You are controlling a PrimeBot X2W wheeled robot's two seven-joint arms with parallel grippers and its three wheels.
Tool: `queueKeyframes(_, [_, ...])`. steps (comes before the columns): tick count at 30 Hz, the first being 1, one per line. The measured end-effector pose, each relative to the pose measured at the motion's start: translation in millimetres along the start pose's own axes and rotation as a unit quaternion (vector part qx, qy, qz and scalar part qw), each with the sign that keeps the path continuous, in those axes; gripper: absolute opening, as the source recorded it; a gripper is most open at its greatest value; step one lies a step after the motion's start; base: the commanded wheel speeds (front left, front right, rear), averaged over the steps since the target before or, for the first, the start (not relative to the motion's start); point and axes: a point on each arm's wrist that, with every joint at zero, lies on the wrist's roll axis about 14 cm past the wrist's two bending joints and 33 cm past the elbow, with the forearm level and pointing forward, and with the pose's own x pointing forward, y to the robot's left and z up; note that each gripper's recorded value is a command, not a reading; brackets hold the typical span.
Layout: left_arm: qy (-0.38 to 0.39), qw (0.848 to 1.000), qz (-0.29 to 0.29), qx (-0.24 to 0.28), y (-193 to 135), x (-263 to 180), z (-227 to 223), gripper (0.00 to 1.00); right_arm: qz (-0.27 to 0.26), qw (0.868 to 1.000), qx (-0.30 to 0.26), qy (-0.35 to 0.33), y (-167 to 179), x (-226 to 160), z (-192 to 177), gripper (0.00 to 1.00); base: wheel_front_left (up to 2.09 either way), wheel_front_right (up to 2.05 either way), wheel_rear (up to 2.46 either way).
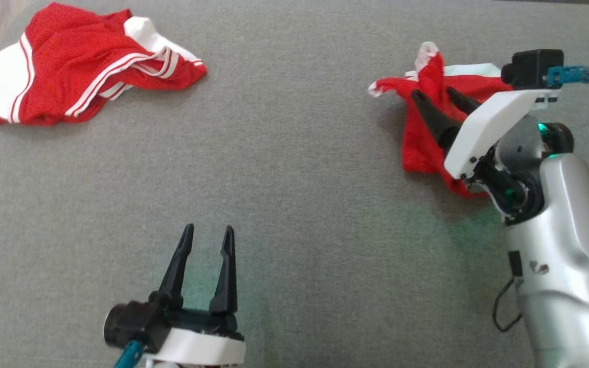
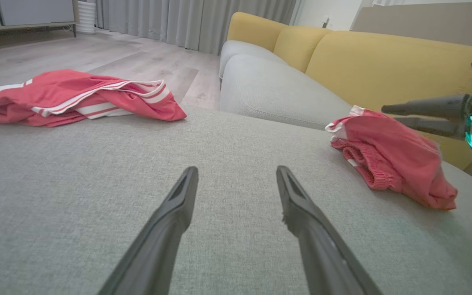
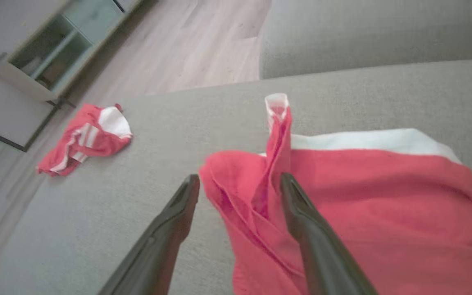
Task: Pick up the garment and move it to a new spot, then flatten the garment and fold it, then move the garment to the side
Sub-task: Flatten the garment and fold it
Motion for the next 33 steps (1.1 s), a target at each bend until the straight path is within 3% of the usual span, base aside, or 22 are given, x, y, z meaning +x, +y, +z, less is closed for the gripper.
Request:
queueKeyframes(6, [-0.004,1.000,-0.007,0.004,-4,-4,2,1.00,0.012,0.996,-0.017,-0.087,13,-33,10,1.00,0.00,0.00,0.00])
queueKeyframes(9, [-0.007,1.000,-0.015,0.006,-9,-6,3,1.00,-0.047,0.987,-0.073,-0.135,-20,-61,21,1.00,0.00,0.00,0.00])
queueKeyframes(17, [-0.013,1.000,-0.027,0.009,-16,-9,7,1.00,-0.147,0.959,-0.150,-0.188,-79,-105,28,1.00,0.00,0.00,0.00])
queueKeyframes(22, [0.001,1.000,-0.019,0.010,-10,-7,-1,1.00,-0.163,0.960,-0.144,-0.175,-101,-94,13,0.97,0.00,0.00,0.00])
queueKeyframes(24, [0.007,1.000,-0.013,0.010,-7,-6,-5,1.00,-0.163,0.964,-0.139,-0.159,-106,-84,2,0.77,0.00,0.00,0.00])
queueKeyframes(25, [0.009,1.000,-0.010,0.010,-5,-5,-6,1.00,-0.163,0.966,-0.135,-0.148,-109,-78,-4,0.46,0.00,0.00,0.00])
queueKeyframes(26, [0.010,1.000,-0.008,0.010,-4,-4,-7,1.00,-0.161,0.968,-0.134,-0.139,-110,-72,-9,0.46,0.00,0.00,0.00])
queueKeyframes(29, [0.009,1.000,-0.007,0.011,-1,1,-6,1.00,-0.144,0.972,-0.142,-0.118,-105,-50,-18,0.05,0.00,0.00,0.00])
queueKeyframes(30, [0.009,1.000,-0.005,0.011,1,2,-6,1.00,-0.136,0.974,-0.146,-0.110,-101,-43,-21,0.00,0.00,0.00,0.00])
queueKeyframes(33, [0.010,1.000,0.003,0.013,6,2,-6,1.00,-0.109,0.977,-0.160,-0.092,-86,-23,-31,0.00,0.00,0.00,0.00])
